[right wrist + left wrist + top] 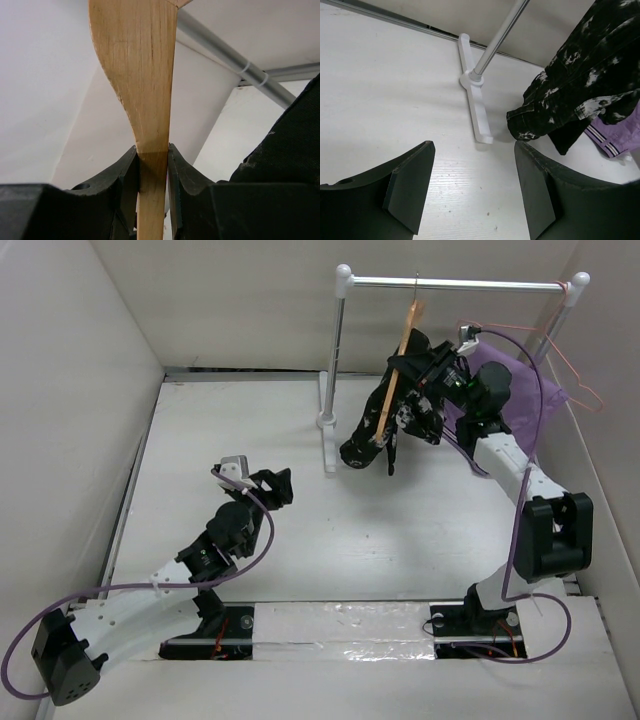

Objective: Place the trousers on the hanger
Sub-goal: Place the hanger at the clothesline.

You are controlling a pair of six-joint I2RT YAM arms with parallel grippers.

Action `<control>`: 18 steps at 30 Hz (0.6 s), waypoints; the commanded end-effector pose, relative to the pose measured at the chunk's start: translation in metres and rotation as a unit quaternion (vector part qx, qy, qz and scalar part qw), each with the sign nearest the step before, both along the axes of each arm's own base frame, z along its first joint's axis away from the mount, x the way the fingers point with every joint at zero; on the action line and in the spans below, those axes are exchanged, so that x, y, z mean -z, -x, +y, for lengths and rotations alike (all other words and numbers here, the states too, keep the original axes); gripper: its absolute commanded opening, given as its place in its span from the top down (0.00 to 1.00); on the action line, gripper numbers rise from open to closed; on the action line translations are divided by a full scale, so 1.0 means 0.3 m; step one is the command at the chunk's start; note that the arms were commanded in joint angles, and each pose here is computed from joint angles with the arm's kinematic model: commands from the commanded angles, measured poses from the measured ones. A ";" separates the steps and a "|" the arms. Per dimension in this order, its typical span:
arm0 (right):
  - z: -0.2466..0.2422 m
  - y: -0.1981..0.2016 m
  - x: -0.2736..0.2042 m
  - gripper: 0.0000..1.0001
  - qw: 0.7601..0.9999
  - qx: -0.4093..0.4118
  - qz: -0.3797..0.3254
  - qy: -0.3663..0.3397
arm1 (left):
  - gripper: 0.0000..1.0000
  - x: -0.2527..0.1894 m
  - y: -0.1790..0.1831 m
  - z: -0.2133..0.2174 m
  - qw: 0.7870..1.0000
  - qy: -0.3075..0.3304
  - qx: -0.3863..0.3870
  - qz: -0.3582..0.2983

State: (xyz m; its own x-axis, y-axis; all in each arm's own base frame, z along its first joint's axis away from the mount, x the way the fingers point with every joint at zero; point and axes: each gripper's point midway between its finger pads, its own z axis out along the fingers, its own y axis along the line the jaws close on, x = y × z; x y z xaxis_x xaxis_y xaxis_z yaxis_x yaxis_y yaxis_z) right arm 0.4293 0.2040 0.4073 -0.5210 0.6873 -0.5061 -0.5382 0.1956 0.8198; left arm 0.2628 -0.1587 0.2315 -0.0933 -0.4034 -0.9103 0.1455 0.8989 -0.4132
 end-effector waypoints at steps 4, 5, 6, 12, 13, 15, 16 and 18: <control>-0.047 0.036 -0.238 1.00 0.992 0.011 -0.123 -0.012 | 0.38 -0.043 -0.006 0.013 1.000 0.017 -0.005 -0.019; -0.060 0.023 -0.248 1.00 0.992 0.013 -0.125 -0.014 | 0.38 -0.042 -0.004 0.012 1.000 0.018 -0.003 -0.019; -0.075 0.013 -0.248 1.00 0.992 0.013 -0.127 -0.009 | 0.38 -0.047 -0.002 0.012 1.000 0.021 -0.001 -0.022; -0.157 -0.081 -0.236 1.00 0.993 0.042 -0.110 0.002 | 0.38 -0.049 0.000 0.004 0.999 0.024 0.005 -0.022; -0.156 -0.088 -0.227 1.00 0.994 0.041 -0.106 0.001 | 0.38 -0.041 0.000 0.004 0.999 0.023 0.005 -0.022; -0.190 -0.124 -0.201 1.00 0.994 0.052 -0.096 0.003 | 0.38 -0.035 -0.003 0.004 1.000 0.018 0.003 -0.020; -0.191 -0.133 -0.186 1.00 0.995 0.052 -0.090 0.004 | 0.38 -0.044 -0.005 0.003 1.000 0.018 0.003 -0.020; -0.189 -0.143 -0.161 1.00 0.995 0.051 -0.085 0.005 | 0.38 -0.043 -0.004 0.003 1.000 0.022 0.003 -0.018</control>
